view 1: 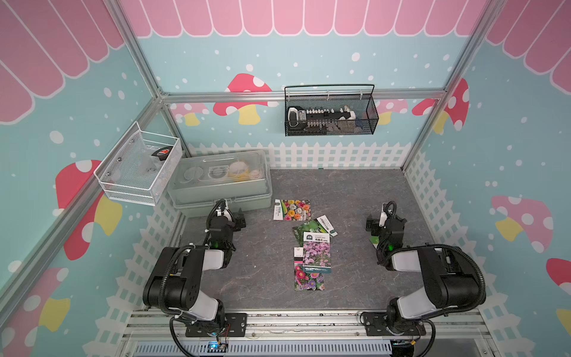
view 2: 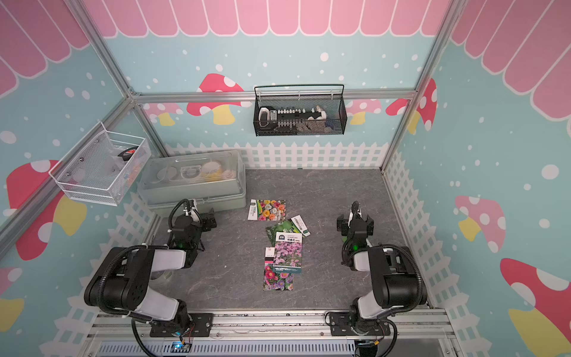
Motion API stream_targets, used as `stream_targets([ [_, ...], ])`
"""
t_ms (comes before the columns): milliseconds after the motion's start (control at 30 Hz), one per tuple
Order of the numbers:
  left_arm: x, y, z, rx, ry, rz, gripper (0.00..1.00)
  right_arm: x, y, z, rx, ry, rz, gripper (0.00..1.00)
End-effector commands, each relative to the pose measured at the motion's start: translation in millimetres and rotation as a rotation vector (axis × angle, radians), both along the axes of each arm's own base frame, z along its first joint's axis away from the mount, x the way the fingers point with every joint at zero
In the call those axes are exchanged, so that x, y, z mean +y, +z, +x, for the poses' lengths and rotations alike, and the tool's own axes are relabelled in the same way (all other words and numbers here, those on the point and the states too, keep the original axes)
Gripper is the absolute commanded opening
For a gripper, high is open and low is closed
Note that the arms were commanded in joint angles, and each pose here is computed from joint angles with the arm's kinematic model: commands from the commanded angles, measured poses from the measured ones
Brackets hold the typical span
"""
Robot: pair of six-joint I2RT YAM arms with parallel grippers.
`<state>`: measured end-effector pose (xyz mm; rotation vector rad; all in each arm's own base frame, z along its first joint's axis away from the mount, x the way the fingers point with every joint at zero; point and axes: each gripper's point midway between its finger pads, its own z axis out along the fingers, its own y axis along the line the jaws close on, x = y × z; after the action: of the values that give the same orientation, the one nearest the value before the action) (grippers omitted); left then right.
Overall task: Arrange the seed packets in a row
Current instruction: Pick up the seed packet from the center of the board.
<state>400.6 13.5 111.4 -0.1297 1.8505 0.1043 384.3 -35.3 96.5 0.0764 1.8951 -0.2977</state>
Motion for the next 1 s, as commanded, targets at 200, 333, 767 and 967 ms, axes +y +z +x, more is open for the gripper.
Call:
stream_targets([
  [200, -0.9, 4.0, 3.7, -0.011, -0.013, 0.003, 0.99, 2.1, 4.8, 2.5, -0.014, 0.010, -0.019, 1.00],
  [333, -0.4, 4.2, 4.2, -0.010, -0.012, 0.003, 0.99, 2.3, 5.0, 2.5, -0.015, 0.011, -0.019, 0.99],
  [767, 0.7, 2.4, 5.0, 0.003, -0.022, -0.009, 0.99, 2.0, 4.7, 2.7, -0.013, 0.010, -0.017, 0.99],
  [967, -1.8, 3.3, 3.1, 0.001, -0.008, 0.011, 0.99, 2.2, 5.0, 2.8, -0.013, 0.012, -0.018, 1.00],
])
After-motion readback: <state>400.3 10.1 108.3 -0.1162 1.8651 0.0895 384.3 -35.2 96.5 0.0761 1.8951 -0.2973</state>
